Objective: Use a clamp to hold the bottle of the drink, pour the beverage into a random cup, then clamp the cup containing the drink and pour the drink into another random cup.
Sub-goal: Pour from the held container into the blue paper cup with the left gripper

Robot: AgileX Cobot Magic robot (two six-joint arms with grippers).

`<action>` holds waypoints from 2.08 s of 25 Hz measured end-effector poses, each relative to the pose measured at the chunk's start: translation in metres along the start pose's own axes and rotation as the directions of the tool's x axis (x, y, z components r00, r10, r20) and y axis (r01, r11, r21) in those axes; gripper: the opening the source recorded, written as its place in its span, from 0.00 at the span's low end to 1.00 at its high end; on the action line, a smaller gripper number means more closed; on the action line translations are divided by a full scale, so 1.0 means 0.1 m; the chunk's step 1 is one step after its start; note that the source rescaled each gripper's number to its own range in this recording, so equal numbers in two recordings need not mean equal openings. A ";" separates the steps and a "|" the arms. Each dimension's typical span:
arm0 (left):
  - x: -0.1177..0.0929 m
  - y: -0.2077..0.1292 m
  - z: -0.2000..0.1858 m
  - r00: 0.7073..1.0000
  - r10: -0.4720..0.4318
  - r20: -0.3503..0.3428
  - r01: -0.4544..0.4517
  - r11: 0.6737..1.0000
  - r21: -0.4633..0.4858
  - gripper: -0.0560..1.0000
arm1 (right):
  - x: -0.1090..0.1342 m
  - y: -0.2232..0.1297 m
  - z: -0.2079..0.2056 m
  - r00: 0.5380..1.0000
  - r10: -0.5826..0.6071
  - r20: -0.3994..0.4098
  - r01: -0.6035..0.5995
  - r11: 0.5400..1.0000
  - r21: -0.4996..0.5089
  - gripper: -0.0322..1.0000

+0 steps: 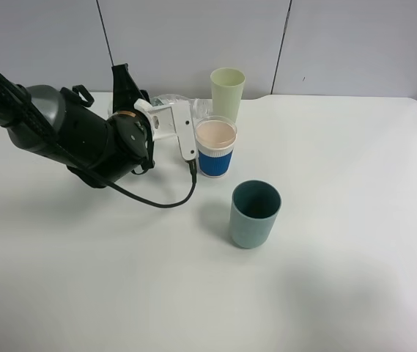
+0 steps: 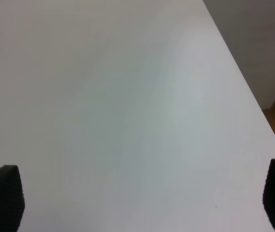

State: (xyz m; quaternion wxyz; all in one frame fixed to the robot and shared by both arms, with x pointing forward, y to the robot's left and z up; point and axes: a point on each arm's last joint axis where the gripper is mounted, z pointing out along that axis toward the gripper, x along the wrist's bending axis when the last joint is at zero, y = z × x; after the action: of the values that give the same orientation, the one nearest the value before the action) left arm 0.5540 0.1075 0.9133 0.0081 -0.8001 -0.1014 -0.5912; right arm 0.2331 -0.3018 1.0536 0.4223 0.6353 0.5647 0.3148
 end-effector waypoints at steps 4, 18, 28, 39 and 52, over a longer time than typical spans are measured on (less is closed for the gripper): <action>-0.03 0.03 -0.01 0.998 0.060 0.000 -0.060 0.998 -0.005 0.06 | 0.00 0.00 0.00 1.000 0.000 0.000 0.000 1.000 0.000 0.99; 0.01 -0.02 -0.01 0.986 0.160 -0.043 -0.158 0.986 0.057 0.06 | 0.00 0.00 0.00 1.000 0.000 0.000 0.000 1.000 0.000 0.99; 0.15 0.07 0.02 0.980 0.178 -0.093 -0.172 0.983 0.070 0.06 | 0.00 0.00 0.00 1.000 0.000 0.000 0.000 1.000 0.000 0.99; 0.18 0.11 0.02 0.953 0.278 -0.121 -0.274 0.961 0.044 0.06 | 0.00 0.00 0.00 1.000 0.000 0.000 0.000 1.000 0.000 0.99; 0.22 0.10 0.02 0.944 0.290 -0.155 -0.282 0.957 0.074 0.06 | 0.00 0.00 0.00 1.000 0.000 0.000 0.000 1.000 0.000 0.99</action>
State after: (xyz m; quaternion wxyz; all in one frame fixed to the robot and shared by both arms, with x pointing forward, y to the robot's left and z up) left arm 0.5635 0.1016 0.9344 0.1224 -0.7543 0.0016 -0.6450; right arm 0.2331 -0.3018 1.0536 0.4223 0.6353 0.5647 0.3148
